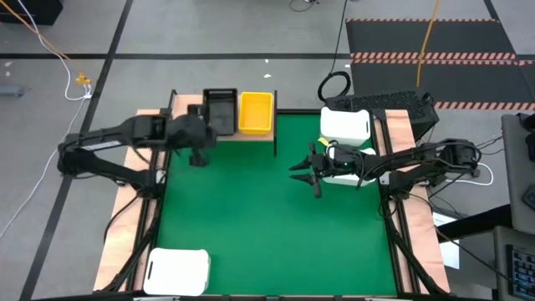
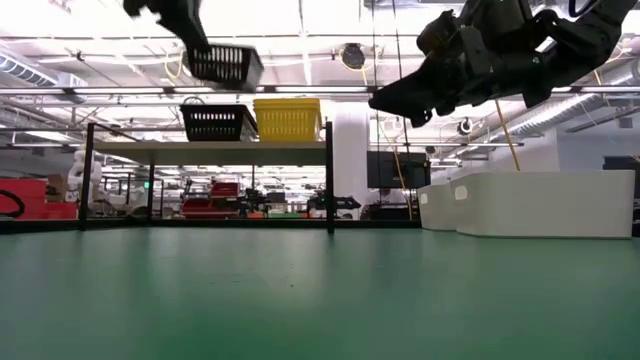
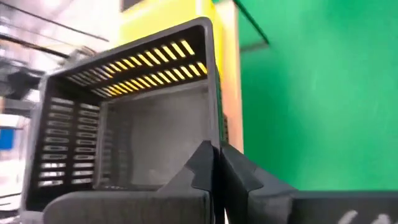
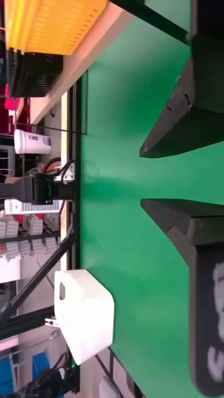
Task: Stack baskets on shelf by color
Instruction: Stack the black bin on top of the other black bin on the shelf
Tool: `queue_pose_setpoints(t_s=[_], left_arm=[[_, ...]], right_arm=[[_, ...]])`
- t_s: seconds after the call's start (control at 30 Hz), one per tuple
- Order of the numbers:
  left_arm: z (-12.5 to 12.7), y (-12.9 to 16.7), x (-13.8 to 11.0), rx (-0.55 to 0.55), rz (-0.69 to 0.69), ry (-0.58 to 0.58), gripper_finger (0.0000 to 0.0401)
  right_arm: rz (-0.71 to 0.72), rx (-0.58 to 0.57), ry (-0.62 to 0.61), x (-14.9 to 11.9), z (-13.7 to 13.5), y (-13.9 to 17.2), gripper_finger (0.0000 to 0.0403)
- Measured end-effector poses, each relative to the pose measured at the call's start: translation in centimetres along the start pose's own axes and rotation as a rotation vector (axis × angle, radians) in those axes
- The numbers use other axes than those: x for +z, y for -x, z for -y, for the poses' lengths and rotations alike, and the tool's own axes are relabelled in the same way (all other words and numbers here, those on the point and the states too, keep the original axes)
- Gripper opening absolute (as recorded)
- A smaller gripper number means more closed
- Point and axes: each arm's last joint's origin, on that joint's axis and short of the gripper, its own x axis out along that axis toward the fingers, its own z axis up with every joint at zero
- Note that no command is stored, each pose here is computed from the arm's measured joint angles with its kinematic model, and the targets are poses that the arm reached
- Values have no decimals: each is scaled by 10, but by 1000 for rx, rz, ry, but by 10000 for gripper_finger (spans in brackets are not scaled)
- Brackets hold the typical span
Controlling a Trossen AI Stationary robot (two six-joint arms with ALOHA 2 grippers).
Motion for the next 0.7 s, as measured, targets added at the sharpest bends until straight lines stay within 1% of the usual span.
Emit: queue_pose_setpoints(t_s=[0.13,0.33,0.43,0.53,0.7], left_arm=[[-13,-19,-5,-34,-52,0,7],[-31,-29,-17,-53,-81,66,14],[-36,-31,-22,-59,-85,93,10],[-40,-32,-25,-99,-63,109,7],[-41,-39,-25,-135,-61,88,28]], right_arm=[[-7,0,-2,-1,0,0,109],[-21,0,4,-2,0,0,109],[-43,1,2,-4,0,0,109],[-55,1,-1,-5,0,0,109],[-52,0,-4,-5,0,0,109]])
